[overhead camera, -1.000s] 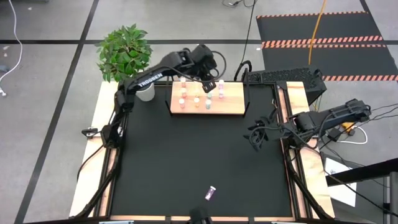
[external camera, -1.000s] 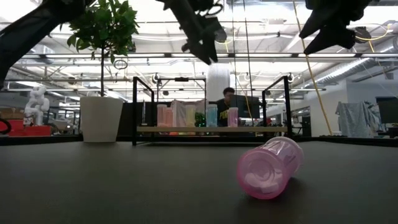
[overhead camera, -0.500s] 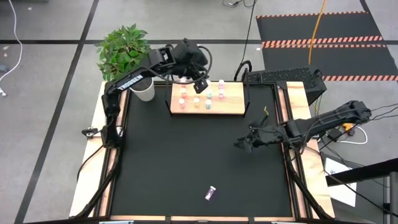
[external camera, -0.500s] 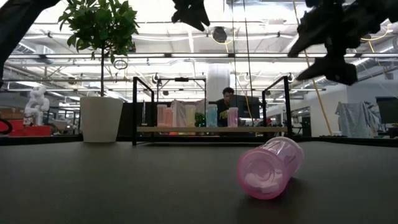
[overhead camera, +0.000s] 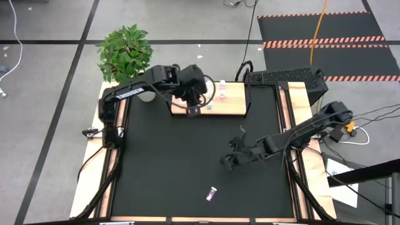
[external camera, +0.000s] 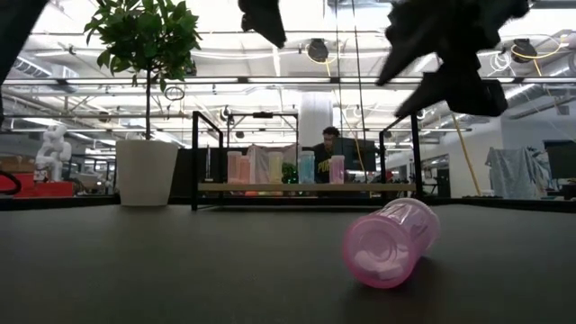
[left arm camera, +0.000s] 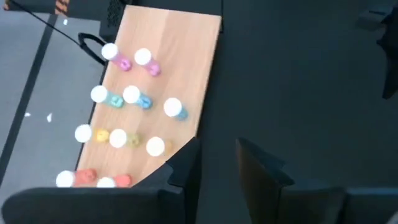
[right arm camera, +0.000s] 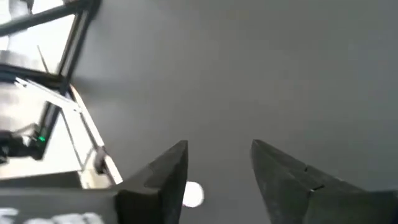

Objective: Pick and place medicine bottles onto shelf by color
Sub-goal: Put the violet pill bottle on the shelf aligned with the other violet pill bottles

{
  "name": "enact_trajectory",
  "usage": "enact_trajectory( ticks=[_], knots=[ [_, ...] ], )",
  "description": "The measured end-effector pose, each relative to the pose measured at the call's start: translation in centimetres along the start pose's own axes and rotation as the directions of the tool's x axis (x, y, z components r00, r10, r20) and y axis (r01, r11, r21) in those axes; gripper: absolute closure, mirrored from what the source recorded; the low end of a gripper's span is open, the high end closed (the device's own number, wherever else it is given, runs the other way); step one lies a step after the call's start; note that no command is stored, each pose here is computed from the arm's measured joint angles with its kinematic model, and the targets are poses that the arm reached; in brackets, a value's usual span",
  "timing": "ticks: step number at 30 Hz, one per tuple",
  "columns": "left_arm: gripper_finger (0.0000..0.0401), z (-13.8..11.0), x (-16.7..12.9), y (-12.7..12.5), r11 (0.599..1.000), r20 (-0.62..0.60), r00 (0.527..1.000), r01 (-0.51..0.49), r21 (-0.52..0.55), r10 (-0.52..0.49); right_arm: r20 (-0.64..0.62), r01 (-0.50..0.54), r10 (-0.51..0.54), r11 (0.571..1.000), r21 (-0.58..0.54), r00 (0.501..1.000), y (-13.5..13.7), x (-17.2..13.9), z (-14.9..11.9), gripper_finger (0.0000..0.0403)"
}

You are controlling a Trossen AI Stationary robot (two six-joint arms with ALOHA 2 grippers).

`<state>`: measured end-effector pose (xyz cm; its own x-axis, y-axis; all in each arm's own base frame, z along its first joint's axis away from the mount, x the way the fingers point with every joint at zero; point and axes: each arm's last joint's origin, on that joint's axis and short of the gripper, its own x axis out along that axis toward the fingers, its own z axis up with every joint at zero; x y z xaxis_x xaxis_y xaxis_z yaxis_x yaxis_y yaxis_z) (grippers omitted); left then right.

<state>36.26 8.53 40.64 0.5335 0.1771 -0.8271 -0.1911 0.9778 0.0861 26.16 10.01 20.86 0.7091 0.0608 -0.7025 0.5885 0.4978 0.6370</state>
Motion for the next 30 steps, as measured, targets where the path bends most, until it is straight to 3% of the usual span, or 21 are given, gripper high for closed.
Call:
enact_trajectory(
  ticks=[4, 12, 17, 23, 27, 30],
  knots=[
    [0.0304, -2.0, -0.6, -1.8, 0.998, 0.03, 0.998, 0.058, 0.021, -0.059, -0.036, 0.014, -0.008, 0.988, 0.152, 0.999, 1.9, 1.5, -1.1, 0.0249],
    [0.0304, -9.4, -0.5, -6.6, 0.977, 0.19, 0.96, 0.213, -0.029, -0.204, -0.146, 0.116, -0.077, 0.953, 0.279, 0.986, 6.1, 4.7, -5.3, 0.0255],
    [0.0304, -13.2, 0.2, -9.2, 0.955, 0.165, 0.948, 0.288, -0.074, -0.273, -0.228, 0.225, -0.149, 0.908, 0.355, 0.962, 8.0, 6.3, -7.4, 0.0255],
    [0.0277, -16.4, 2.0, -12.0, 0.941, 0.057, 0.945, 0.326, -0.09, -0.322, -0.241, 0.217, -0.11, 0.85, 0.48, 0.964, 8.6, 8.0, -9.9, 0.0245],
    [0.0241, -17.9, 3.5, -13.4, 0.931, 0.052, 0.939, 0.345, -0.122, -0.341, -0.18, 0.163, -0.079, 0.84, 0.518, 0.98, 8.5, 9.2, -11.1, 0.0219],
    [0.0214, -18.8, 4.3, -13.9, 0.924, 0.052, 0.935, 0.353, -0.147, -0.349, -0.169, 0.199, -0.125, 0.81, 0.552, 0.978, 7.8, 9.8, -11.5, 0.0194]
  ],
)
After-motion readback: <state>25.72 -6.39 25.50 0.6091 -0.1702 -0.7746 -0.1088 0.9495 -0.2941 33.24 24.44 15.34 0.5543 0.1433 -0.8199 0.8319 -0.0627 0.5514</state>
